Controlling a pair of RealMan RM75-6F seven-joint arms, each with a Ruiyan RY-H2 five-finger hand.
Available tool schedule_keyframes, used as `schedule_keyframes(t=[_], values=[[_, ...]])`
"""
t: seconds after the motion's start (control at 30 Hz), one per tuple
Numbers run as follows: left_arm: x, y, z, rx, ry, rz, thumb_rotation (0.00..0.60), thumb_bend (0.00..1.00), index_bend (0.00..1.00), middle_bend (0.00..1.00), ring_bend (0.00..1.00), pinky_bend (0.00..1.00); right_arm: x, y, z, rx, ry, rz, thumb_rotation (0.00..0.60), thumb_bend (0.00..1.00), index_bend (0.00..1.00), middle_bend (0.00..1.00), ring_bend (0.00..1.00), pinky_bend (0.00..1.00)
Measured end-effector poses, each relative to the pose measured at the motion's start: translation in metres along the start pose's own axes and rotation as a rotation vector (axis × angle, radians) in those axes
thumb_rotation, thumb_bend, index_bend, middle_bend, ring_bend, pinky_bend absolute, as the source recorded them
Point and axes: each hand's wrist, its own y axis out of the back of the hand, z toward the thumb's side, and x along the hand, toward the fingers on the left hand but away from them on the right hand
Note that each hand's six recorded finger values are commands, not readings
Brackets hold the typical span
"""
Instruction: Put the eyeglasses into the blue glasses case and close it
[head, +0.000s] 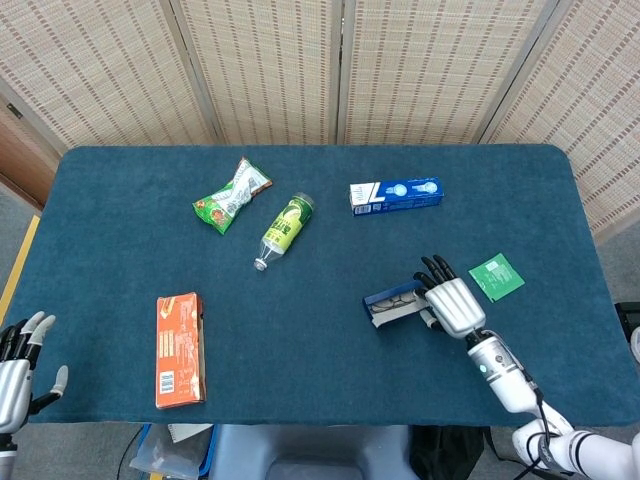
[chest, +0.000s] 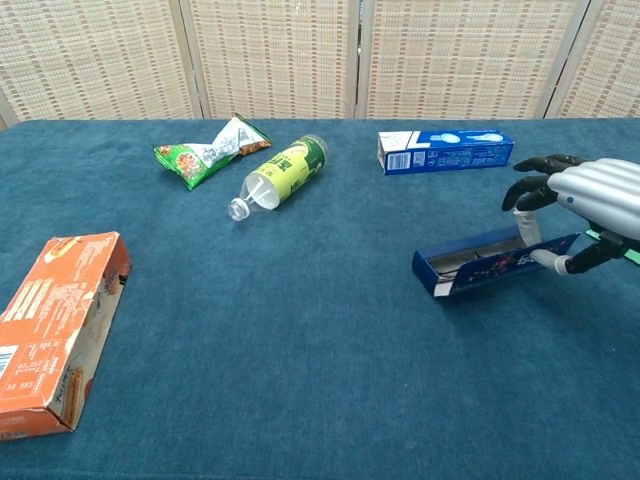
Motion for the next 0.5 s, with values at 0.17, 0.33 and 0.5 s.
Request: schedule_keyframes(t=[0.17,0.33,0.5], values=[[0.001,-0.001,0.002,0.0,-0.006,-0.004,0.6,0.42,0.08,0.0,0.0,0.0,-0.009,0.004,-0.003,-0.007,-0.014,0.002,0.6,0.44,0.61,0.25,0.0,0.0],[0.0,0.0,0.002,0.0,-0.009,-0.003,0.6,0.42,0.08,0.0,0.0,0.0,-0.022,0.007,-0.004,-0.015,-0.029,0.017,0.6,0.44,0.61,0.24,0.0,0.0],[-0.002,0.001,0.0,0.0,0.0,-0.002,0.6,0.42,0.08,0.0,0.0,0.0,-0.038,0.008,-0.003,-0.018,-0.037,0.035,0.6,0.44,0.58,0.22,0.0,0.0]])
